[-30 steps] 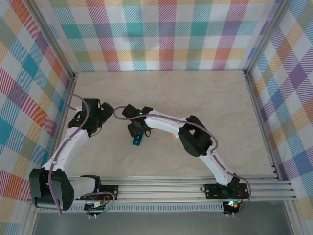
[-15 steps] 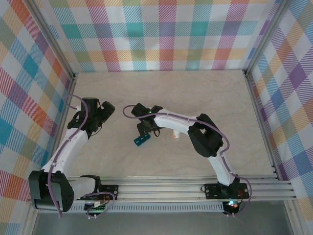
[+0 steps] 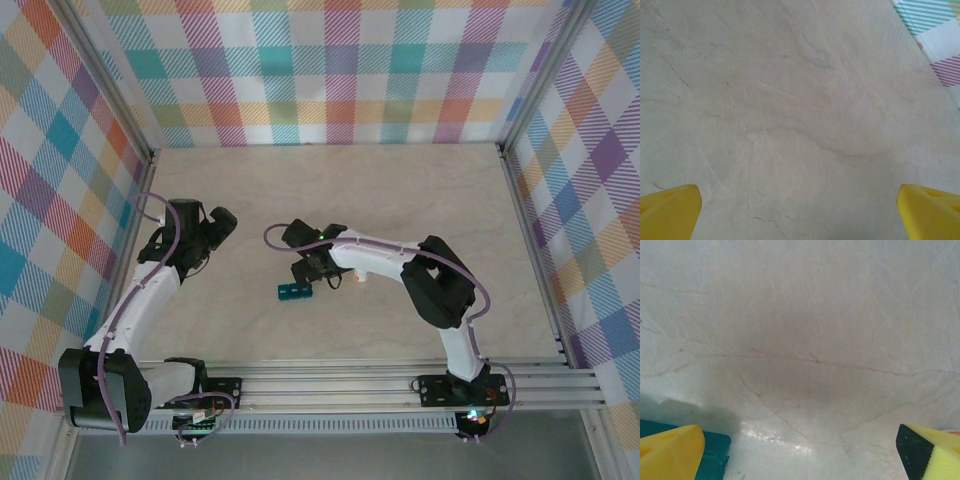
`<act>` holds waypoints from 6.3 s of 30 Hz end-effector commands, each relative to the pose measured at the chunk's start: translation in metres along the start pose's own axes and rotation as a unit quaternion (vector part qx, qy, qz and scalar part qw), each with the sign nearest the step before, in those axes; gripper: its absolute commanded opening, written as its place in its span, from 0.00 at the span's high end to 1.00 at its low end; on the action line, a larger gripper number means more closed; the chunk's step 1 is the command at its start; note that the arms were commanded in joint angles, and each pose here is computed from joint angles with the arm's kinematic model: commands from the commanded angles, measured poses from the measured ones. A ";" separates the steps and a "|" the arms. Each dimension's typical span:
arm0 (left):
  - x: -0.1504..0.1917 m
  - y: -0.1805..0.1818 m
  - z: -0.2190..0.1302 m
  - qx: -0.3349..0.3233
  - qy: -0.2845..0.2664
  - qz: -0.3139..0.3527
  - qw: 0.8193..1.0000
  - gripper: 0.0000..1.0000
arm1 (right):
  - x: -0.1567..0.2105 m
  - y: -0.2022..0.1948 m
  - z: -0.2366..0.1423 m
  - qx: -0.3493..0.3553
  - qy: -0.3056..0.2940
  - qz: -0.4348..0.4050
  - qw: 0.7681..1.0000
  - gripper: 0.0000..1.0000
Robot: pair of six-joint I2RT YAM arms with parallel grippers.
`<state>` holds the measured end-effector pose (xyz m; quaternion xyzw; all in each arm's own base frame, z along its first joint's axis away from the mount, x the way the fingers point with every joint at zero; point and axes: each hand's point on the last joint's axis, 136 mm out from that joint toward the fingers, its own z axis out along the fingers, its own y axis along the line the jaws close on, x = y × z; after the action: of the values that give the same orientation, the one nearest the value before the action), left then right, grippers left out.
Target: Sort the pills into containers
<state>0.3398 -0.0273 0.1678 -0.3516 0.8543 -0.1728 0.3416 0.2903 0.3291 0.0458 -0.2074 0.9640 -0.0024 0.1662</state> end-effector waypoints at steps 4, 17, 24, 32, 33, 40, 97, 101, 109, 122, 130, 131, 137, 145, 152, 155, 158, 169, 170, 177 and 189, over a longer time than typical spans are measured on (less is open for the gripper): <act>-0.004 -0.010 0.002 0.016 0.005 0.014 1.000 0.00 | 0.016 0.012 -0.016 -0.039 0.003 -0.001 0.999 0.01; -0.001 -0.021 0.010 0.032 0.022 0.033 0.999 0.00 | 0.025 0.024 -0.058 -0.074 -0.043 -0.034 0.996 0.01; -0.002 -0.020 0.015 0.016 0.031 0.040 0.999 0.00 | 0.028 0.054 -0.055 -0.154 -0.078 -0.157 0.972 0.01; -0.007 -0.024 0.019 0.008 0.031 0.041 0.999 0.00 | 0.033 0.073 -0.037 -0.185 -0.072 -0.218 0.956 0.00; -0.007 -0.023 0.020 0.007 0.032 0.041 0.999 0.00 | 0.033 0.074 -0.034 -0.186 -0.068 -0.221 0.955 0.01; -0.009 -0.025 0.022 0.006 0.032 0.042 0.999 0.00 | 0.037 0.081 -0.016 -0.186 -0.049 -0.229 0.954 0.04; 0.063 -0.080 0.034 0.158 0.137 0.098 0.973 0.00 | 0.024 0.031 -0.023 -0.190 -0.090 -0.011 0.978 0.54; 0.081 -0.094 0.029 0.210 0.166 0.093 0.959 0.00 | 0.009 0.025 -0.041 -0.210 -0.118 0.022 0.970 0.54; 0.103 -0.111 0.014 0.279 0.203 0.061 0.936 0.00 | -0.020 0.014 -0.079 -0.240 -0.182 0.080 0.950 0.53; 0.115 -0.153 -0.017 0.359 0.219 0.037 0.907 0.00 | -0.036 0.001 -0.090 -0.244 -0.202 0.130 0.939 0.53; 0.121 -0.168 -0.030 0.373 0.222 0.043 0.900 0.00 | -0.037 -0.002 -0.087 -0.247 -0.202 0.139 0.937 0.53; 0.123 -0.169 -0.030 0.375 0.224 0.044 0.899 0.00 | -0.037 -0.001 -0.087 -0.249 -0.201 0.140 0.937 0.53; 0.135 -0.178 -0.034 0.383 0.231 0.054 0.893 0.00 | -0.038 -0.001 -0.086 -0.252 -0.200 0.141 0.936 0.53; 0.143 -0.186 -0.036 0.385 0.233 0.065 0.891 0.00 | -0.036 -0.001 -0.083 -0.254 -0.196 0.141 0.937 0.54; 0.147 -0.188 -0.034 0.382 0.235 0.071 0.891 0.00 | -0.036 0.000 -0.084 -0.259 -0.197 0.142 0.935 0.54; 0.148 -0.189 -0.033 0.380 0.234 0.074 0.892 0.00 | -0.035 0.000 -0.085 -0.261 -0.198 0.142 0.934 0.54; 0.148 -0.187 -0.033 0.375 0.231 0.077 0.895 0.00 | -0.035 -0.001 -0.085 -0.259 -0.198 0.143 0.934 0.54; 0.144 -0.178 -0.026 0.351 0.215 0.071 0.909 0.00 | -0.037 -0.004 -0.090 -0.261 -0.205 0.146 0.932 0.54; 0.145 -0.179 -0.026 0.353 0.216 0.071 0.908 0.00 | -0.037 -0.003 -0.090 -0.264 -0.205 0.145 0.931 0.54; 0.147 -0.189 -0.028 0.362 0.223 0.075 0.902 0.00 | -0.037 0.004 -0.088 -0.277 -0.199 0.133 0.931 0.55; 0.153 -0.191 -0.025 0.361 0.227 0.079 0.901 0.00 | -0.036 0.006 -0.085 -0.281 -0.194 0.131 0.931 0.55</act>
<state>0.3334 -0.2591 0.2059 -0.1062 0.8194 -0.5078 0.2440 0.2887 0.3395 0.1322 -0.1121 0.9007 0.3145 0.2779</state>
